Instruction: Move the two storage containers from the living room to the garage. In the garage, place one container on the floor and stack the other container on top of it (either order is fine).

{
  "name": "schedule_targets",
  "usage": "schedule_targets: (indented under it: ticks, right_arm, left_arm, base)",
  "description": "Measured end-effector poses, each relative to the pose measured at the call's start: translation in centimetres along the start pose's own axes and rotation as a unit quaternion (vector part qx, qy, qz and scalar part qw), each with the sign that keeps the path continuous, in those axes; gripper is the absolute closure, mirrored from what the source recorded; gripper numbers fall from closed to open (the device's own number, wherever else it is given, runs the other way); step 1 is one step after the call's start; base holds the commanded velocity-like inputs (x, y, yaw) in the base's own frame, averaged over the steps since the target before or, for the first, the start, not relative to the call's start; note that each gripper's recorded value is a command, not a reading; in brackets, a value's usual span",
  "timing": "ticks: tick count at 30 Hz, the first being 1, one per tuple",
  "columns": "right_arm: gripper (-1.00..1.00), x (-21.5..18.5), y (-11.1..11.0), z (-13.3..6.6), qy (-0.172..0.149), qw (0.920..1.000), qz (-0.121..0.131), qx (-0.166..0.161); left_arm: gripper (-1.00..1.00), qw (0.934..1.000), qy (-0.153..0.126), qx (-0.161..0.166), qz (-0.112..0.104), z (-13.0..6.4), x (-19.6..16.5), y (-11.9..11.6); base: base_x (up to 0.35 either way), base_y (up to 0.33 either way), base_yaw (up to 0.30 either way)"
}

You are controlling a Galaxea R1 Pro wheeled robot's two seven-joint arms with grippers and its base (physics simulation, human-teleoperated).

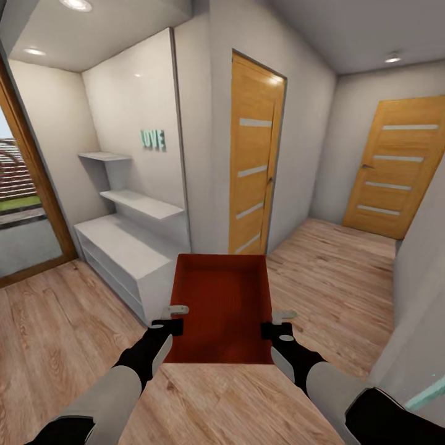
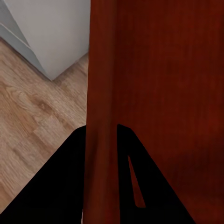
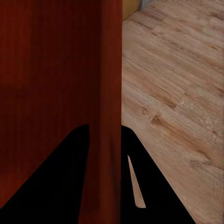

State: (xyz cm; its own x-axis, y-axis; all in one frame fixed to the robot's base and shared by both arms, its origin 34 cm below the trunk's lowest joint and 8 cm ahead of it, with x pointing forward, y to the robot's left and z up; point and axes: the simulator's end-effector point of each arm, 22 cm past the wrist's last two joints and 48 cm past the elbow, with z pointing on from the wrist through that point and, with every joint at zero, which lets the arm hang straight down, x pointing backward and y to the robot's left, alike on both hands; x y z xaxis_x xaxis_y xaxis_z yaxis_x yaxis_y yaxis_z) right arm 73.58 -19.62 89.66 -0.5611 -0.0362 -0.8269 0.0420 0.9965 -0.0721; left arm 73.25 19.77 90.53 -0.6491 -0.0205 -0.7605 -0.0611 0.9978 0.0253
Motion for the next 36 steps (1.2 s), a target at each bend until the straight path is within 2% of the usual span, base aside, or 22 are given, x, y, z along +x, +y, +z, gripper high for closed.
schedule_targets:
  ticks: [8,17,36]
  right_arm:
    - [1.00,0.02,0.01,0.00,0.000,1.0000,0.000,0.000]
    - [1.00,-0.04,-0.01,0.00,-0.001,1.0000,0.001,0.000]
    - [1.00,-0.10,-0.02,0.02,-0.002,1.0000,0.002,0.000]
  left_arm:
    - [1.00,1.0000,0.000,0.000,0.000,0.01,0.03,0.01]
    - [1.00,1.0000,-0.001,0.000,0.001,-0.01,-0.10,0.00]
    - [1.00,1.0000,-0.003,0.000,0.001,0.00,-0.20,-0.02]
  base:
    - [0.306,0.158,-0.024]
    - [0.306,0.112,-0.278]
    - [0.246,0.004,-0.285]
